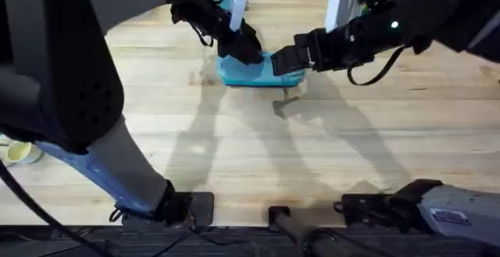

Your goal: Unzip the bag, pick up the pens from the table one at a time and place them inside, then zip the bag closed.

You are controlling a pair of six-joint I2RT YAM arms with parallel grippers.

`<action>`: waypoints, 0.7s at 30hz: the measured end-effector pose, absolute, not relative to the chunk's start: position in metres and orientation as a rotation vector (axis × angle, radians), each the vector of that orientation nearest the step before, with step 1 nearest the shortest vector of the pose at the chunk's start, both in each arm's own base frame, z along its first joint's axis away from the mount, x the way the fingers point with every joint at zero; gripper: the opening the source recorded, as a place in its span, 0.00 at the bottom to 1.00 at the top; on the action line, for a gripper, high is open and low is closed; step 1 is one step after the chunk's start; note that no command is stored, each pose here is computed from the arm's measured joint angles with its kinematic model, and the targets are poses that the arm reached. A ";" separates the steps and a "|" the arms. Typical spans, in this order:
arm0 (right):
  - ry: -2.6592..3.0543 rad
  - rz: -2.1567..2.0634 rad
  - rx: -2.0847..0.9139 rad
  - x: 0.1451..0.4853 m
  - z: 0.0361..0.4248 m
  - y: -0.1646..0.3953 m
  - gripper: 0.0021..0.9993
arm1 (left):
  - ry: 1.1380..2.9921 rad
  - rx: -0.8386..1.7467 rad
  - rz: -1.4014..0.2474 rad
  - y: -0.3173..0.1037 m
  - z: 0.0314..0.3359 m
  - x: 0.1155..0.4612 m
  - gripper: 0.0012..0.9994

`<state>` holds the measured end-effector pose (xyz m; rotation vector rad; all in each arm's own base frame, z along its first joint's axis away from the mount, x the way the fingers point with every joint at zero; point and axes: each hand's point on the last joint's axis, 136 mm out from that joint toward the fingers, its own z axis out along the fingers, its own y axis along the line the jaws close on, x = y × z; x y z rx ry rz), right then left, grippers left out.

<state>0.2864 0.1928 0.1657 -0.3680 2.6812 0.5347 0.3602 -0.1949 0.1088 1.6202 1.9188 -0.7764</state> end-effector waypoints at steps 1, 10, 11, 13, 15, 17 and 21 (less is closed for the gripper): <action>2.687 0.526 -0.349 0.286 0.163 0.193 1.00 | 1.919 1.620 -0.776 -0.195 0.109 0.360 0.04; 2.659 0.531 -0.235 0.296 0.155 0.197 1.00 | 1.919 1.620 -0.776 -0.195 0.109 0.360 0.04; 2.659 0.535 -0.222 0.298 0.154 0.198 1.00 | 1.919 1.620 -0.776 -0.195 0.109 0.360 0.04; 2.664 0.541 -0.199 0.302 0.150 0.200 1.00 | 1.919 1.620 -0.776 -0.195 0.109 0.360 0.04; 2.673 0.545 -0.173 0.305 0.145 0.202 1.00 | 1.919 1.620 -0.776 -0.195 0.109 0.360 0.04; 2.685 0.551 -0.136 0.308 0.139 0.204 1.00 | 1.919 1.620 -0.776 -0.195 0.109 0.360 0.04; 2.717 0.560 -0.044 0.313 0.128 0.206 1.00 | 1.919 1.620 -0.776 -0.195 0.109 0.360 0.04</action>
